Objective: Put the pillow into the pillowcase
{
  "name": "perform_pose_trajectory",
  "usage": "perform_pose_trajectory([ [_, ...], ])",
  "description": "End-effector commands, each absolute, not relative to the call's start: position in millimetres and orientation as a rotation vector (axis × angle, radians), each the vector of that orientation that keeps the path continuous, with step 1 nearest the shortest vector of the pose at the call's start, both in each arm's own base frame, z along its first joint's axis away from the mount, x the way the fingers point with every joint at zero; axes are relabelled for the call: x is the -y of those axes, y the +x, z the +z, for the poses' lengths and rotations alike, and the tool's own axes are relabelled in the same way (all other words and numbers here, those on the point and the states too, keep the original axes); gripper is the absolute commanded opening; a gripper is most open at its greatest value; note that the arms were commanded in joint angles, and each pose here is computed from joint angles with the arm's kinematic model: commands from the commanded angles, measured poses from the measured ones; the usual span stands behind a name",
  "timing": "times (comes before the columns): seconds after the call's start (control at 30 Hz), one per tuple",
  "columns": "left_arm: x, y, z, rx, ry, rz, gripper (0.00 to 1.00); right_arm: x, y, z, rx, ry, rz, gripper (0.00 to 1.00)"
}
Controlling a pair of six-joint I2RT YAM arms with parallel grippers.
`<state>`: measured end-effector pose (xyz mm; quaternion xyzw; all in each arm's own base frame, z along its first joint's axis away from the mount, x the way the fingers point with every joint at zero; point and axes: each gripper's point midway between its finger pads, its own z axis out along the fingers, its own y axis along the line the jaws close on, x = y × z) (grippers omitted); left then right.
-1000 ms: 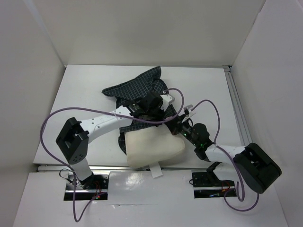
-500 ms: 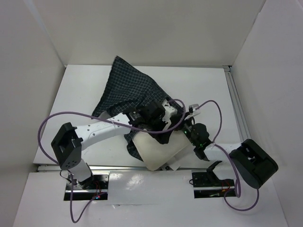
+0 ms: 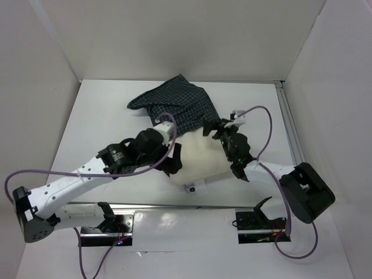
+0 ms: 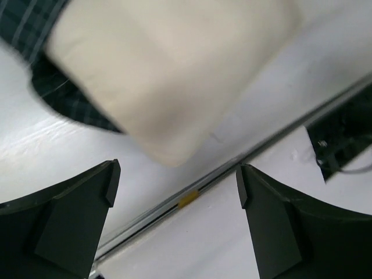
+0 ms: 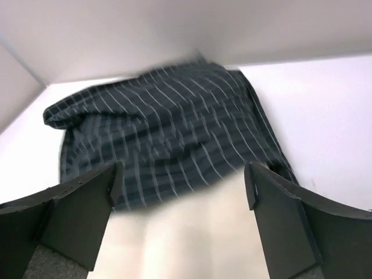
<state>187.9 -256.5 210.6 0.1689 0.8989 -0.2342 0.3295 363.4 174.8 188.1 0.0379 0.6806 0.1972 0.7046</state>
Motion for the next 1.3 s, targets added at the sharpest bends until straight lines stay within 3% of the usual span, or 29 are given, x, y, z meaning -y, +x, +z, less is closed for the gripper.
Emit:
perform_pose_trajectory([
  [0.0, 209, 197, 176, -2.435, 0.141, -0.474, 1.00, -184, 389, 234, -1.523, 0.024, 0.348, 1.00],
  [0.07, 189, 204, 165, -2.438, 0.052, -0.466, 1.00, -183, 392, 205, -1.699, -0.049, 0.239, 1.00],
  [0.1, 185, 207, 163, -2.440, 0.014, -0.482, 1.00, -187, 399, 225, -1.694, -0.083, 0.244, 1.00],
  [0.17, 171, 221, 158, -2.421, -0.082, -0.475, 1.00, -204, 387, 180, -1.943, -0.244, 0.249, 1.00],
  [0.2, 168, 226, 160, -2.417, -0.123, -0.494, 1.00, -219, 392, 201, -1.966, -0.277, 0.307, 1.00],
  [0.27, 150, 239, 152, -2.420, -0.224, -0.455, 1.00, -240, 362, 159, -2.216, -0.374, 0.422, 1.00],
  [0.4, 131, 253, 134, -2.439, -0.308, -0.453, 1.00, -297, 314, 148, -2.214, -0.578, 0.522, 1.00],
  [0.87, 119, 261, 102, -2.419, -0.370, -0.567, 1.00, -326, 281, 50, -2.450, -0.606, 0.103, 1.00],
  [0.9, 122, 264, 109, -2.389, -0.353, -0.598, 1.00, -327, 281, 42, -2.463, -0.590, 0.101, 0.96],
  [0.93, 124, 262, 106, -2.392, -0.334, -0.608, 1.00, -331, 280, 43, -2.463, -0.593, 0.127, 0.63],
  [1.03, 131, 265, 109, -2.354, -0.266, -0.656, 1.00, -329, 281, 36, -2.467, -0.572, 0.143, 0.00],
  [1.1, 139, 266, 107, -2.353, -0.200, -0.689, 1.00, -324, 286, 43, -2.440, -0.569, 0.133, 0.00],
  [1.27, 167, 282, 110, -2.281, 0.001, -0.754, 1.00, -346, 284, 109, -2.255, -0.667, 0.432, 0.00],
])
